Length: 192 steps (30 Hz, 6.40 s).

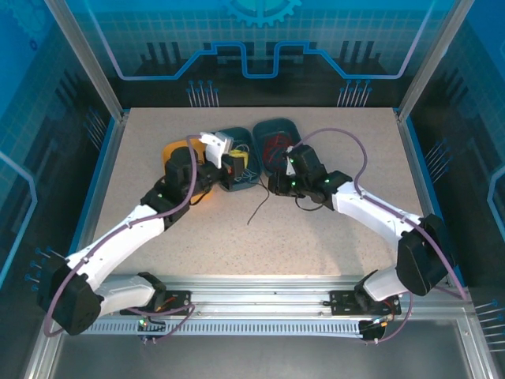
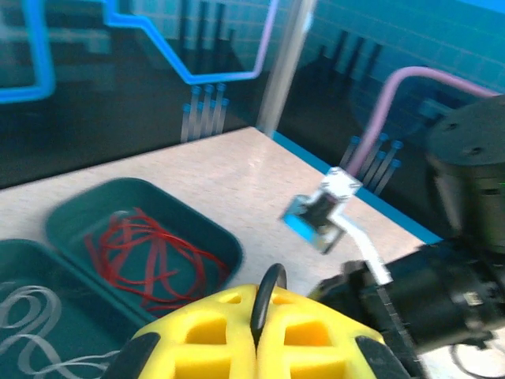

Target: Untangle the cables

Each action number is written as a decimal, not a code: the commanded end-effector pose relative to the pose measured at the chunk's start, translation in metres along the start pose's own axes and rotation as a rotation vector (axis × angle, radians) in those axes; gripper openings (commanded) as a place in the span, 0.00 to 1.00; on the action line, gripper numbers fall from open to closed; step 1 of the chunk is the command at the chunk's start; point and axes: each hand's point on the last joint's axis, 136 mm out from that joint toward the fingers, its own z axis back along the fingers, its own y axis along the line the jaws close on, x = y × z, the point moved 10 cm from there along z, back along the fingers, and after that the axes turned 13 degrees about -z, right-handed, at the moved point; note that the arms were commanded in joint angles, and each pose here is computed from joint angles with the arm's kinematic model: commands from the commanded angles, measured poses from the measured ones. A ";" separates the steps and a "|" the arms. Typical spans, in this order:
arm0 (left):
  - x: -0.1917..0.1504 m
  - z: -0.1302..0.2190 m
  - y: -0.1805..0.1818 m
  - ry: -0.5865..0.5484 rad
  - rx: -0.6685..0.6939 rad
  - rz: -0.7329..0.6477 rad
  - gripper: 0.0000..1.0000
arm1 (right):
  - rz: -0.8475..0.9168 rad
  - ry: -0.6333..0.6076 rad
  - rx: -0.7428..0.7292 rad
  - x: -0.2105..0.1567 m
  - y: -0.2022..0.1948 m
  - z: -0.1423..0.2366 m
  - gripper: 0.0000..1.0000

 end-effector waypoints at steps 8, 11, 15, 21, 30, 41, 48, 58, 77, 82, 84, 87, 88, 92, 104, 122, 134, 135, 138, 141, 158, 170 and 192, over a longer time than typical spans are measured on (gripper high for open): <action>0.018 0.048 0.058 0.059 0.333 -0.088 0.00 | 0.103 -0.168 -0.077 0.027 0.011 0.084 0.52; 0.023 0.053 0.073 0.062 0.397 -0.097 0.00 | 0.066 -0.212 -0.106 0.025 -0.004 0.102 0.59; 0.027 0.056 0.096 0.070 0.461 -0.092 0.00 | 0.006 -0.269 -0.069 0.017 -0.024 0.121 0.70; 0.023 0.058 0.121 0.102 0.527 -0.070 0.00 | -0.013 -0.294 -0.090 0.008 -0.039 0.137 0.71; -0.009 0.062 0.149 0.112 0.611 -0.043 0.00 | -0.011 -0.248 -0.104 0.006 -0.043 0.127 0.73; -0.057 0.061 0.160 0.200 0.647 0.018 0.00 | -0.015 -0.249 -0.088 0.005 -0.044 0.124 0.73; -0.086 0.069 0.159 0.305 0.738 0.050 0.00 | -0.017 -0.246 -0.093 0.003 -0.046 0.123 0.73; -0.113 0.078 0.151 0.429 0.789 0.173 0.00 | -0.029 -0.245 -0.095 0.002 -0.048 0.120 0.73; -0.149 0.027 0.150 0.686 0.836 0.188 0.00 | -0.037 -0.244 -0.126 -0.001 -0.054 0.118 0.73; -0.162 0.015 0.149 0.751 0.867 0.186 0.00 | -0.041 -0.245 -0.133 -0.001 -0.056 0.119 0.73; -0.166 0.013 0.151 0.771 0.884 0.197 0.00 | -0.043 -0.243 -0.133 -0.002 -0.057 0.118 0.73; -0.172 0.007 0.153 0.824 0.892 0.180 0.00 | -0.047 -0.244 -0.130 -0.002 -0.057 0.118 0.73; -0.173 0.006 0.154 0.835 0.887 0.180 0.00 | -0.046 -0.242 -0.129 -0.002 -0.057 0.118 0.73; -0.169 0.003 0.154 0.831 0.867 0.207 0.02 | -0.050 -0.244 -0.123 -0.001 -0.056 0.118 0.73; -0.144 0.017 0.142 0.750 0.825 0.232 0.59 | -0.049 -0.247 -0.117 0.000 -0.055 0.119 0.73; -0.098 0.042 0.135 0.595 0.889 0.250 0.99 | -0.041 -0.256 -0.118 0.003 -0.052 0.123 0.74; -0.131 0.040 0.169 0.590 0.869 0.499 0.85 | -0.047 -0.262 -0.121 0.000 -0.055 0.123 0.75; -0.134 0.039 0.171 0.596 0.871 0.504 0.84 | -0.047 -0.261 -0.122 0.000 -0.055 0.123 0.75; -0.140 0.034 0.177 0.605 0.864 0.518 0.85 | -0.047 -0.268 -0.131 -0.001 -0.056 0.126 0.75; -0.138 0.031 0.175 0.581 0.819 0.526 0.89 | -0.050 -0.283 -0.155 -0.001 -0.059 0.130 0.77; -0.086 0.088 0.144 0.309 0.934 0.325 0.99 | 0.036 -0.520 -0.452 -0.001 -0.120 0.126 1.00; -0.114 0.123 0.123 0.121 1.046 0.153 0.99 | 0.259 -0.726 -0.447 -0.018 -0.148 0.108 1.00; -0.181 0.113 0.096 0.013 0.717 0.029 0.99 | 0.475 -0.899 -0.381 -0.041 -0.172 0.094 1.00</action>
